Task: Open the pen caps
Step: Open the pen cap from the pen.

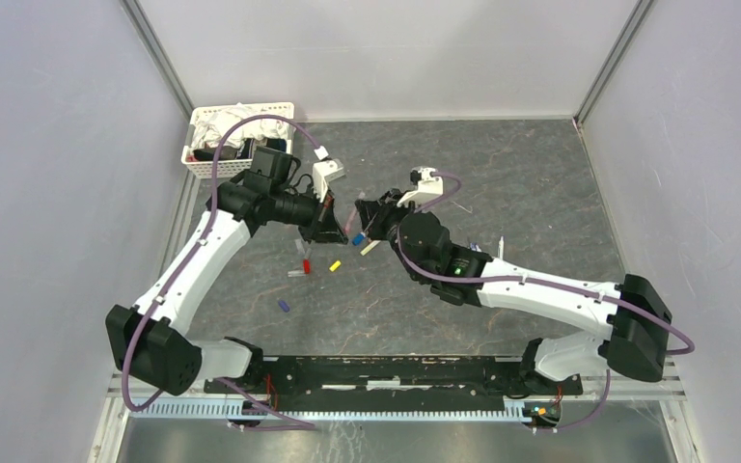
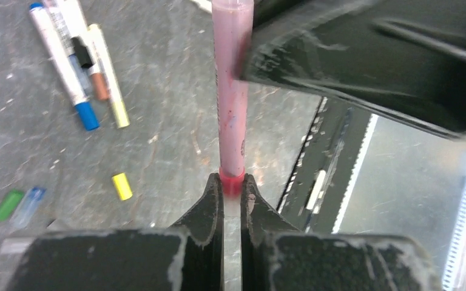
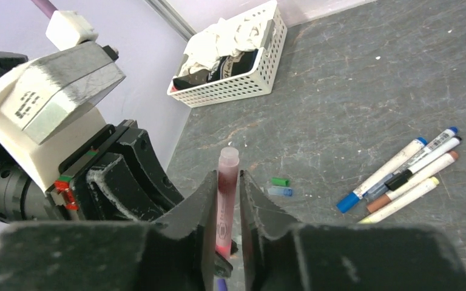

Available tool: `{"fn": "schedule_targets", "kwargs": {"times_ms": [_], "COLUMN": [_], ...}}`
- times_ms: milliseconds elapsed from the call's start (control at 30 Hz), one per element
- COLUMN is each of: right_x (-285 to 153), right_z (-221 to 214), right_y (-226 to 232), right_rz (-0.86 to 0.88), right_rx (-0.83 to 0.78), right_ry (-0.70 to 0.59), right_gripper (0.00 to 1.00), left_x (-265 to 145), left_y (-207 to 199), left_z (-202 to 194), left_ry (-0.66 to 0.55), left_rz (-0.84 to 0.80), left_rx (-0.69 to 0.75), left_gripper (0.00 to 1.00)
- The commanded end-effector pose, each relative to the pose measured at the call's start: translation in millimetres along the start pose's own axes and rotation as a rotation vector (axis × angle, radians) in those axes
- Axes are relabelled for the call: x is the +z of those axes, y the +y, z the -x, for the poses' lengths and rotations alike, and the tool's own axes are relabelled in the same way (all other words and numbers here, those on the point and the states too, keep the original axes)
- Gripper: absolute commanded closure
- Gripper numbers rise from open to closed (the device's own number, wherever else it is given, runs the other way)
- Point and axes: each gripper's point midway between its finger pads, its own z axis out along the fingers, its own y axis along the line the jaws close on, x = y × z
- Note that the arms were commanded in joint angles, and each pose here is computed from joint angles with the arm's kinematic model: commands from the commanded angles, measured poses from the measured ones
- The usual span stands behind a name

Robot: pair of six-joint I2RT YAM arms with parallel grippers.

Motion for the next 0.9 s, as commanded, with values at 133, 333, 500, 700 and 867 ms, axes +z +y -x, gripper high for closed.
{"fn": "schedule_targets", "kwargs": {"times_ms": [133, 333, 500, 700, 867], "right_x": [-0.1, -8.6, -24.9, -34.4, -41.8], "right_z": [24.4, 8.2, -38.0, -71.6, -99.8], "right_y": [-6.2, -21.0, -2.1, 25.0, 44.0], "right_rz": [0.111, 0.335, 0.540, 0.672, 0.736], "right_rx": [-0.087, -0.150, -0.096, -0.038, -0.025], "right_ry": [0.159, 0.458, 0.714, 0.829, 0.924], "right_gripper": [0.49, 0.39, 0.33, 0.32, 0.32], "left_x": [-20.7, -45.5, -54.5, -55.5, -52.8], "left_y": [25.3, 29.5, 27.8, 26.2, 24.5], "left_z": [-29.5, -67.7, -88.1, -87.7, -82.4], "left_ry": [0.157, 0.368, 0.513, 0.576, 0.595], "left_rz": [0.129, 0.193, 0.206, 0.216, 0.217], "left_rx": [0.277, 0.634, 0.857, 0.992, 1.050], "left_gripper": [0.98, 0.98, 0.98, 0.98, 0.98]}}
